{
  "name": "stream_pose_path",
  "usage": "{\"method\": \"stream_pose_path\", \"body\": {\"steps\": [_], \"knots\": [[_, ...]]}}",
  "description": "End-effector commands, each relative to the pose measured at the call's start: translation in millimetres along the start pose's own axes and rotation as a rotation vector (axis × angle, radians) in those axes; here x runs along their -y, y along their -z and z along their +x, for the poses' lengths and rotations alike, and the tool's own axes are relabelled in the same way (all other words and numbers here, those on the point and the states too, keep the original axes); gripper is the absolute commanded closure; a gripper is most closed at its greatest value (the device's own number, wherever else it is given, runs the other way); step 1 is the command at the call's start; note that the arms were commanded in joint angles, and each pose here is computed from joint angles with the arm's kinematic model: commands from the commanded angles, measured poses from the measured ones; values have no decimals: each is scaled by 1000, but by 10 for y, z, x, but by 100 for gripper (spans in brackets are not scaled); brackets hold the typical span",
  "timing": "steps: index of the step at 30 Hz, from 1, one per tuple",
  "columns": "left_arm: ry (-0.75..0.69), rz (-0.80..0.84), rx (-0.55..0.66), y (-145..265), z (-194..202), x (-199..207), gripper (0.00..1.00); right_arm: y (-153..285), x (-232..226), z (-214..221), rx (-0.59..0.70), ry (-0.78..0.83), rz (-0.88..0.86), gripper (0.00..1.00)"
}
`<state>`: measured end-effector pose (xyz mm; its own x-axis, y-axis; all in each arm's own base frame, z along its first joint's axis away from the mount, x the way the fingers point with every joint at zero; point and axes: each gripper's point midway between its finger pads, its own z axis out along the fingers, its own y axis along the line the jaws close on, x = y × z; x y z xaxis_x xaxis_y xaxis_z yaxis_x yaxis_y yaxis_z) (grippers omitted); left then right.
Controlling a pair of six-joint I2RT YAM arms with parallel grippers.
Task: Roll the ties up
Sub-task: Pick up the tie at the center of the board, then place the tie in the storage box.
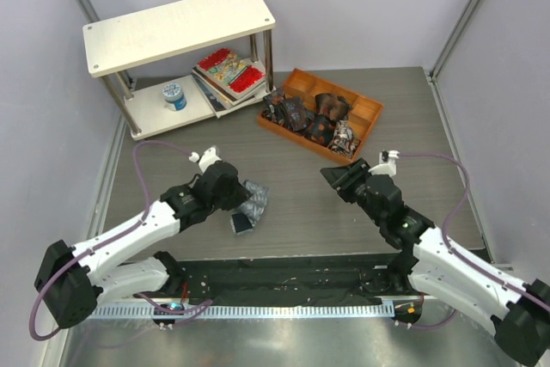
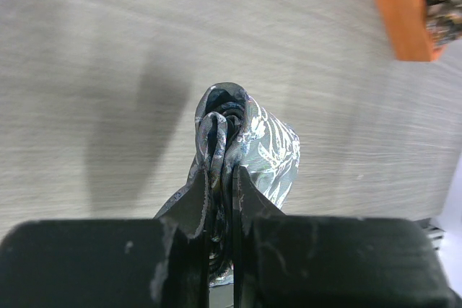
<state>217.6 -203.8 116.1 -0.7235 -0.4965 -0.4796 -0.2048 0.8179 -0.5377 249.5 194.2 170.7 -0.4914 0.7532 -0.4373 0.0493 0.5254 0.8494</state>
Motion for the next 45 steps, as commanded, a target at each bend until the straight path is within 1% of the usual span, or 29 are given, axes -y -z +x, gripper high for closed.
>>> {"method": "stream_pose_path", "body": {"steps": [1, 3, 8, 9, 11, 12, 13, 15, 16, 18, 20, 21, 22, 23, 24, 26, 27, 28, 29, 30, 31, 32, 33, 35, 38, 39, 43, 44, 45], "knots": [[-32, 89, 42, 105, -269, 512, 100, 191, 173, -388, 197, -42, 62, 52], [-53, 88, 38, 53, -301, 631, 100, 283, 263, -465, 240, -56, 88, 52], [-60, 139, 81, 25, -568, 1190, 100, 547, 406, -794, 412, -129, 129, 51], [-67, 124, 77, -80, -560, 1245, 100, 575, 469, -805, 422, -127, 153, 51], [-65, 164, 114, -60, -720, 1541, 100, 622, 504, -870, 457, -128, 170, 51], [-74, 150, 115, -184, -724, 1597, 100, 627, 510, -879, 462, -131, 173, 51], [-64, 194, 142, -143, -853, 1832, 100, 633, 511, -889, 466, -132, 176, 51], [-59, 224, 154, -192, -917, 2046, 100, 643, 535, -902, 475, -131, 190, 51], [-53, 243, 165, -288, -970, 2234, 100, 660, 527, -925, 484, -135, 192, 51], [-39, 297, 189, -279, -1103, 2550, 100, 722, 559, -986, 515, -147, 209, 51], [-55, 294, 192, -523, -1095, 2687, 100, 791, 602, -1037, 546, -156, 216, 51], [-45, 341, 220, -435, -1231, 2911, 100, 820, 628, -1071, 570, -161, 217, 50], [-58, 317, 217, -654, -1185, 2929, 100, 838, 639, -1090, 583, -166, 213, 50], [-57, 325, 232, -691, -1225, 3003, 100, 858, 652, -1098, 590, -170, 210, 50], [-40, 358, 256, -646, -1323, 3163, 100, 891, 655, -1121, 604, -179, 196, 50], [-37, 401, 262, -872, -1293, 3330, 100, 934, 682, -1161, 632, -185, 195, 50], [-26, 444, 277, -867, -1344, 3476, 100, 962, 675, -1188, 646, -191, 188, 50], [-18, 463, 281, -917, -1348, 3542, 100, 985, 694, -1217, 665, -190, 193, 50], [-24, 455, 270, -1140, -1255, 3542, 100, 997, 703, -1228, 672, -190, 195, 50], [9, 515, 301, -1102, -1340, 3706, 100, 1005, 712, -1236, 678, -191, 197, 50], [26, 533, 310, -1159, -1342, 3749, 100, 1017, 715, -1249, 687, -195, 195, 50], [38, 539, 309, -1356, -1266, 3750, 100, 1015, 722, -1248, 688, -199, 196, 50], [85, 607, 348, -1338, -1352, 3879, 100, 1012, 730, -1247, 689, -200, 199, 50], [121, 629, 378, -1574, -1310, 3903, 100, 1005, 744, -1244, 690, -194, 207, 50], [179, 687, 449, -1643, -1405, 4037, 100, 1002, 743, -1250, 693, -198, 211, 50], [181, 684, 448, -1841, -1314, 3997, 100, 998, 738, -1245, 691, -201, 209, 50], [203, 761, 510, -1954, -1324, 4152, 100, 978, 754, -1238, 692, -206, 215, 50], [212, 786, 540, -1883, -1382, 4218, 100, 964, 758, -1228, 687, -203, 220, 50], [219, 773, 560, -1974, -1358, 4174, 100, 965, 753, -1233, 689, -205, 219, 50]]}}
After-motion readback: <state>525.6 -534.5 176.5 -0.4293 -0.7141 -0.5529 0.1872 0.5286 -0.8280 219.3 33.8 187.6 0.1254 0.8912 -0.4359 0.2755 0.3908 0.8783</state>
